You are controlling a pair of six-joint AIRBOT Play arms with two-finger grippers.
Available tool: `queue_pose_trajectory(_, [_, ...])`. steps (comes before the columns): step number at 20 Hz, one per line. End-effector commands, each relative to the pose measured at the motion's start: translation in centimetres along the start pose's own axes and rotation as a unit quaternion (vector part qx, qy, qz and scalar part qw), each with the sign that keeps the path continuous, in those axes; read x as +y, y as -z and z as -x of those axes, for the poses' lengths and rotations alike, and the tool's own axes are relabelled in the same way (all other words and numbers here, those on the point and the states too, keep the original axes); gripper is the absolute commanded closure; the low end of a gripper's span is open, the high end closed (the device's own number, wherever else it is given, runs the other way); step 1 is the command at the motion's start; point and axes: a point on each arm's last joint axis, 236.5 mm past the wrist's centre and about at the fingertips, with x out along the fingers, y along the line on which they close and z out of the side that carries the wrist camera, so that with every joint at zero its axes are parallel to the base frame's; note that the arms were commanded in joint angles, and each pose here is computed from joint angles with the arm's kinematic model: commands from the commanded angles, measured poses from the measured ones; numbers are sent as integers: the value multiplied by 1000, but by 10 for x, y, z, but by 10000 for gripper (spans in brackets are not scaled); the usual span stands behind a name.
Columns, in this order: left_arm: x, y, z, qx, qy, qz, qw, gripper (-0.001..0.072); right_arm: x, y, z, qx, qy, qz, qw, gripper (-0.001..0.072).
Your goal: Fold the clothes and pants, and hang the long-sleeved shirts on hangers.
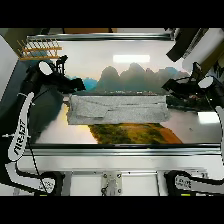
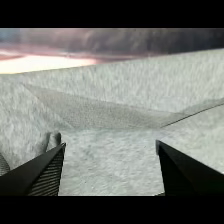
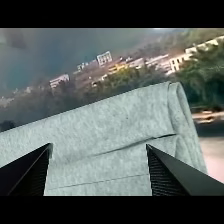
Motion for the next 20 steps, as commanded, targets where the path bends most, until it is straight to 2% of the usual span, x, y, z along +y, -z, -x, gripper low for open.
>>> queue_pose_trajectory(1, [-14,-6,12,-20,6,-5,1000,102,-41,17,8,63,5,29,998,59])
queue_pose_trajectory(2, [-19,2,10,-13,7,-9,1000,212,-59,26,8,91,7,34,995,58])
queue_pose_trajectory(3, [-26,12,5,-2,9,-15,1000,590,-77,38,7,123,4,36,992,52])
queue_pose_trajectory(4, [-33,20,-2,2,11,-22,1000,699,-92,49,4,151,1,30,988,51])
queue_pose_trajectory(8, [-61,55,-34,22,18,-33,999,698,-110,73,-21,204,-57,-14,977,51])
queue_pose_trajectory(12, [-91,66,-52,13,28,-59,998,698,-78,88,-51,228,-131,-40,964,53])
queue_pose_trajectory(18, [-107,66,-55,1,36,-74,997,698,-32,117,-75,271,-167,-31,947,72])
queue_pose_trajectory(19, [-108,66,-55,1,36,-69,997,698,-29,118,-77,271,-166,-27,948,235])
queue_pose_trajectory(20, [-107,65,-55,-1,36,-58,998,698,-28,118,-79,268,-164,-25,949,429])
